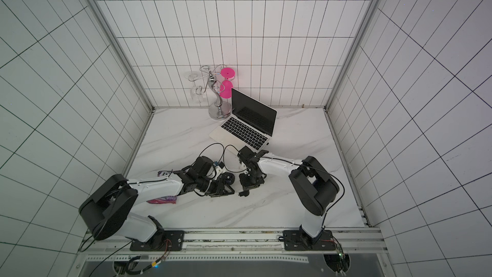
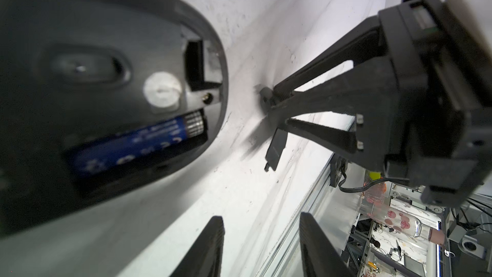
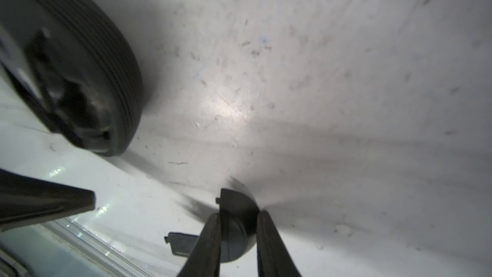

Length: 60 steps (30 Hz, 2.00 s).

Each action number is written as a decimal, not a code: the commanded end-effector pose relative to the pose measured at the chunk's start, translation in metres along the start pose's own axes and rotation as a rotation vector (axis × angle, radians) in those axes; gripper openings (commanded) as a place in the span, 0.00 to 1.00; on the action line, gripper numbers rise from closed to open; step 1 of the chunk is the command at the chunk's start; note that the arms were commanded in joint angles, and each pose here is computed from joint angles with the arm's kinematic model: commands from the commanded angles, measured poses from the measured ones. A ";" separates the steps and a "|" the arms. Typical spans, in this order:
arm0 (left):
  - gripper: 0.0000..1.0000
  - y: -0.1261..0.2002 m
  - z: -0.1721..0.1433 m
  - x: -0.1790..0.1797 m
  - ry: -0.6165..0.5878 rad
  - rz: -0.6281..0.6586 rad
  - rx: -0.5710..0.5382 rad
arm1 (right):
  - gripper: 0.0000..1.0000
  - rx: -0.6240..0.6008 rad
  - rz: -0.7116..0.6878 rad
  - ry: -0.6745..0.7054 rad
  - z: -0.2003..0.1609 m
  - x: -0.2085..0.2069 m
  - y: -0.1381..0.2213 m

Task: Insert the wireless mouse receiver into the laptop
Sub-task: Pick up the lid from the center of the board.

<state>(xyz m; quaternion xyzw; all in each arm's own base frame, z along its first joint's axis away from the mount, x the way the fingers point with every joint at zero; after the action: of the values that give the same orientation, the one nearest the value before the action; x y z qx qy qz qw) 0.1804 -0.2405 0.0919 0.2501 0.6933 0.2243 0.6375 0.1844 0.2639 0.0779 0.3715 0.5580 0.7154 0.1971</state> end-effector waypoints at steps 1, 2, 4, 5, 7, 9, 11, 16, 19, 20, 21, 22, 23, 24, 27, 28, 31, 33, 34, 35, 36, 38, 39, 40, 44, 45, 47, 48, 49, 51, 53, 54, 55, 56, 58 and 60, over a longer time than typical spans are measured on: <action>0.43 -0.007 0.002 -0.012 -0.060 -0.035 0.031 | 0.26 0.066 0.033 -0.054 -0.017 0.000 -0.017; 0.42 -0.009 0.002 -0.013 -0.059 -0.035 0.038 | 0.26 0.066 0.036 -0.056 -0.017 0.000 -0.018; 0.38 -0.012 0.002 -0.012 -0.059 -0.036 0.051 | 0.26 0.061 0.043 -0.058 -0.017 0.001 -0.018; 0.37 -0.013 0.003 -0.013 -0.059 -0.038 0.055 | 0.26 0.059 0.048 -0.058 -0.017 0.001 -0.018; 0.34 -0.017 0.003 -0.012 -0.055 -0.036 0.066 | 0.26 0.058 0.056 -0.059 -0.018 0.002 -0.018; 0.32 -0.020 0.003 -0.012 -0.053 -0.037 0.079 | 0.26 0.058 0.062 -0.058 -0.017 0.002 -0.018; 0.29 -0.022 0.004 -0.011 -0.050 -0.035 0.088 | 0.26 0.060 0.065 -0.057 -0.018 0.002 -0.019; 0.24 -0.027 0.004 -0.010 -0.043 -0.032 0.106 | 0.26 0.057 0.070 -0.056 -0.017 0.003 -0.019; 0.19 -0.030 0.004 -0.011 -0.045 -0.035 0.122 | 0.25 0.056 0.071 -0.055 -0.017 0.003 -0.019; 0.15 -0.030 0.003 -0.012 -0.047 -0.035 0.125 | 0.25 0.052 0.068 -0.053 -0.017 0.003 -0.018; 0.10 -0.029 0.003 -0.012 -0.049 -0.035 0.120 | 0.25 0.044 0.063 -0.049 -0.017 0.003 -0.016; 0.05 -0.028 0.003 -0.013 -0.053 -0.036 0.118 | 0.26 0.031 0.055 -0.047 -0.016 0.003 -0.013; 0.01 -0.026 0.002 -0.014 -0.059 -0.032 0.109 | 0.28 0.013 0.049 -0.044 -0.015 0.003 -0.008; 0.00 -0.023 0.002 -0.014 -0.060 -0.024 0.100 | 0.31 -0.006 0.040 -0.045 -0.014 0.003 -0.002; 0.00 -0.009 0.001 -0.020 -0.073 0.002 0.048 | 0.43 -0.111 0.007 -0.056 -0.008 -0.001 0.032; 0.00 -0.003 0.002 -0.021 -0.070 0.003 0.026 | 0.47 -0.153 -0.007 -0.062 -0.006 -0.003 0.047; 0.00 0.025 0.011 -0.029 -0.059 -0.038 -0.055 | 0.59 -0.292 0.005 -0.076 -0.001 -0.012 0.090; 0.00 0.046 0.020 -0.033 -0.062 -0.074 -0.099 | 0.66 -0.387 0.075 -0.059 0.001 -0.015 0.118; 0.00 0.058 0.025 -0.036 -0.078 -0.098 -0.119 | 0.69 -0.428 0.116 -0.051 0.002 -0.018 0.129; 0.00 0.070 0.029 -0.039 -0.099 -0.120 -0.138 | 0.71 -0.472 0.177 -0.038 0.003 -0.019 0.139; 0.00 0.083 0.033 -0.045 -0.127 -0.150 -0.155 | 0.73 -0.512 0.247 -0.024 0.003 -0.020 0.149; 0.00 0.111 0.035 -0.063 -0.215 -0.262 -0.163 | 0.76 -0.585 0.422 0.021 0.003 -0.019 0.166; 0.00 0.121 0.033 -0.071 -0.251 -0.308 -0.155 | 0.76 -0.603 0.492 0.046 0.002 -0.016 0.172; 0.00 0.128 0.031 -0.078 -0.288 -0.347 -0.143 | 0.77 -0.620 0.544 0.072 0.003 -0.013 0.178; 0.00 0.146 0.019 -0.102 -0.407 -0.434 -0.111 | 0.78 -0.667 0.714 0.144 0.008 0.002 0.195; 0.00 0.149 0.016 -0.107 -0.425 -0.450 -0.104 | 0.78 -0.680 0.746 0.151 0.009 0.005 0.199; 0.00 0.152 0.013 -0.113 -0.451 -0.469 -0.094 | 0.77 -0.706 0.784 0.186 0.012 0.013 0.206; 0.00 0.154 0.011 -0.116 -0.463 -0.478 -0.089 | 0.77 -0.711 0.794 0.202 0.013 0.016 0.210; 0.00 0.154 0.009 -0.119 -0.474 -0.484 -0.085 | 0.78 -0.706 0.805 0.212 0.014 0.020 0.211; 0.00 0.154 0.007 -0.123 -0.491 -0.495 -0.068 | 0.77 -0.695 0.820 0.231 0.017 0.028 0.213; 0.00 0.153 0.006 -0.127 -0.505 -0.499 -0.059 | 0.75 -0.682 0.844 0.248 0.021 0.036 0.212; 0.00 0.153 0.005 -0.128 -0.509 -0.501 -0.057 | 0.74 -0.681 0.854 0.262 0.023 0.040 0.213; 0.00 0.153 0.006 -0.129 -0.511 -0.502 -0.057 | 0.73 -0.671 0.867 0.265 0.024 0.044 0.211; 0.00 0.153 0.006 -0.129 -0.511 -0.502 -0.058 | 0.71 -0.662 0.876 0.272 0.025 0.047 0.210; 0.00 0.154 0.007 -0.130 -0.514 -0.501 -0.064 | 0.64 -0.649 0.893 0.294 0.027 0.055 0.209; 0.00 0.153 0.007 -0.129 -0.515 -0.502 -0.066 | 0.54 -0.647 0.912 0.306 0.029 0.060 0.209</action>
<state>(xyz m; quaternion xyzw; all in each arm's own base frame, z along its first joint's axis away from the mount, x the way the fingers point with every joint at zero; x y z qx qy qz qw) 0.2043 -0.2023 0.2788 0.1042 0.5620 0.0248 0.8202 0.1974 0.2522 0.2793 0.4081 0.1336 0.8999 -0.0761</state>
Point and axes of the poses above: each gripper's point midway between its finger pads, its own y axis back along the fingers, its own x axis along the line the jaws close on, z = x × y, the point moved 6 cm from there along y, back along the fingers, and after that the axes turned 14 degrees about y, right-handed, at the moved point
